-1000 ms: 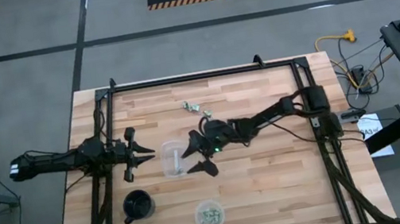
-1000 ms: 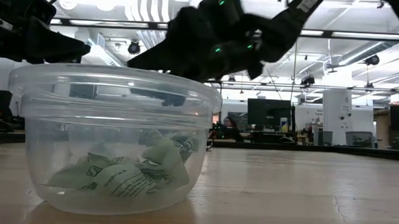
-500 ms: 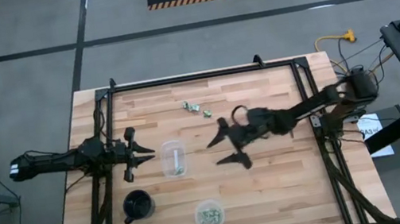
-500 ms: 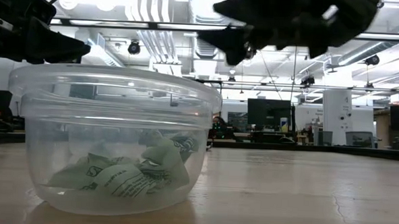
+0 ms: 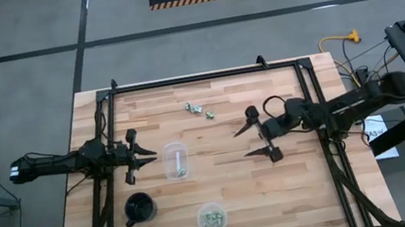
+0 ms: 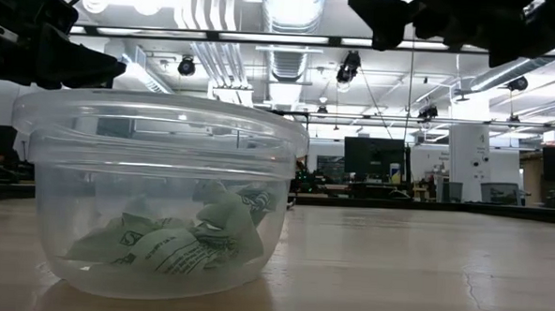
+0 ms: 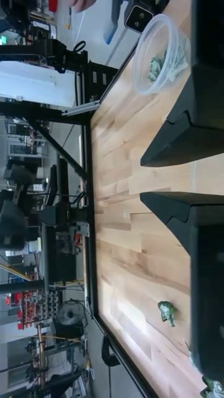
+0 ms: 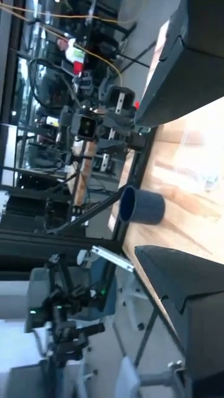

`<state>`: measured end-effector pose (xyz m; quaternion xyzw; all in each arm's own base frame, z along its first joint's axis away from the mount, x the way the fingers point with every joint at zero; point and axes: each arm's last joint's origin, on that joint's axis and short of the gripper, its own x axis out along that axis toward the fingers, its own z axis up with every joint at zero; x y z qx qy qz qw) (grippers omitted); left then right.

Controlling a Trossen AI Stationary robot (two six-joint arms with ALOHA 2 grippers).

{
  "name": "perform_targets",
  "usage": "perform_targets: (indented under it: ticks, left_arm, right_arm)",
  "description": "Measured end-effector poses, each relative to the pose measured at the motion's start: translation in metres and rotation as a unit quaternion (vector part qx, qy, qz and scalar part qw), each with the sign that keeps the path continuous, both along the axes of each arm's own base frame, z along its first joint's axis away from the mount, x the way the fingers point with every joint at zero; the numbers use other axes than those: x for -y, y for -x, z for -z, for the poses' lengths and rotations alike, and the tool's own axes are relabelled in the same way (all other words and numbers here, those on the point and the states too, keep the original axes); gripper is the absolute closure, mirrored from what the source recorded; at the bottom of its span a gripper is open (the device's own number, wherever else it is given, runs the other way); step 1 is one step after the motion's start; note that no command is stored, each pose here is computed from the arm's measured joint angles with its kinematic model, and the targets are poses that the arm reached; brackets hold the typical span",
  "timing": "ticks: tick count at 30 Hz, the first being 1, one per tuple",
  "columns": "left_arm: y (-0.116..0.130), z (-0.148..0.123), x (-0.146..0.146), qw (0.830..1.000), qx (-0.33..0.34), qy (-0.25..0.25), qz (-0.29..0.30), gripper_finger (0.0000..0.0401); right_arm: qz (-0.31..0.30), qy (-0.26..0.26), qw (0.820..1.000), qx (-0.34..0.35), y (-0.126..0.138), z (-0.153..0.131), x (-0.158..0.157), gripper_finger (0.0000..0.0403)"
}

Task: Pick and place Stevia / Truvia into bins
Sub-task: Put the truvia packet into the oval transparent container

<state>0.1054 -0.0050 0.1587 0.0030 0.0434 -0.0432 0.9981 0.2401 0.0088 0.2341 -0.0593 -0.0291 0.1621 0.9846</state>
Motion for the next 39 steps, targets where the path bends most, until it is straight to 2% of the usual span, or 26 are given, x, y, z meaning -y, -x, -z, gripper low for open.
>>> perform_targets:
  ticks: [3, 9, 17, 22, 26, 33, 39]
  left_arm:
    - [0.000, 0.000, 0.000, 1.000, 0.000, 0.000, 0.000, 0.0344]
    - [0.000, 0.000, 0.000, 1.000, 0.000, 0.000, 0.000, 0.0344]
    - [0.000, 0.000, 0.000, 1.000, 0.000, 0.000, 0.000, 0.0344]
    - [0.000, 0.000, 0.000, 1.000, 0.000, 0.000, 0.000, 0.0344]
    - [0.000, 0.000, 0.000, 1.000, 0.000, 0.000, 0.000, 0.0344]
    - [0.000, 0.000, 0.000, 1.000, 0.000, 0.000, 0.000, 0.0344]
    - [0.000, 0.000, 0.000, 1.000, 0.000, 0.000, 0.000, 0.0344]
  right_arm:
    - [0.001, -0.019, 1.000, -0.003, 0.006, -0.003, 0.000, 0.0085]
    - [0.003, -0.022, 0.999, -0.035, 0.014, -0.003, 0.001, 0.0091]
    - [0.003, -0.032, 0.999, -0.016, 0.032, -0.005, 0.001, 0.0096]
    - [0.063, -0.054, 0.996, 0.020, 0.052, 0.004, 0.004, 0.0090]
    - [0.107, -0.068, 0.989, 0.075, 0.073, 0.014, 0.007, 0.0086]
    - [0.102, -0.092, 0.977, 0.163, 0.106, 0.027, 0.008, 0.0083]
    - [0.101, -0.103, 0.974, 0.176, 0.118, 0.026, 0.008, 0.0083]
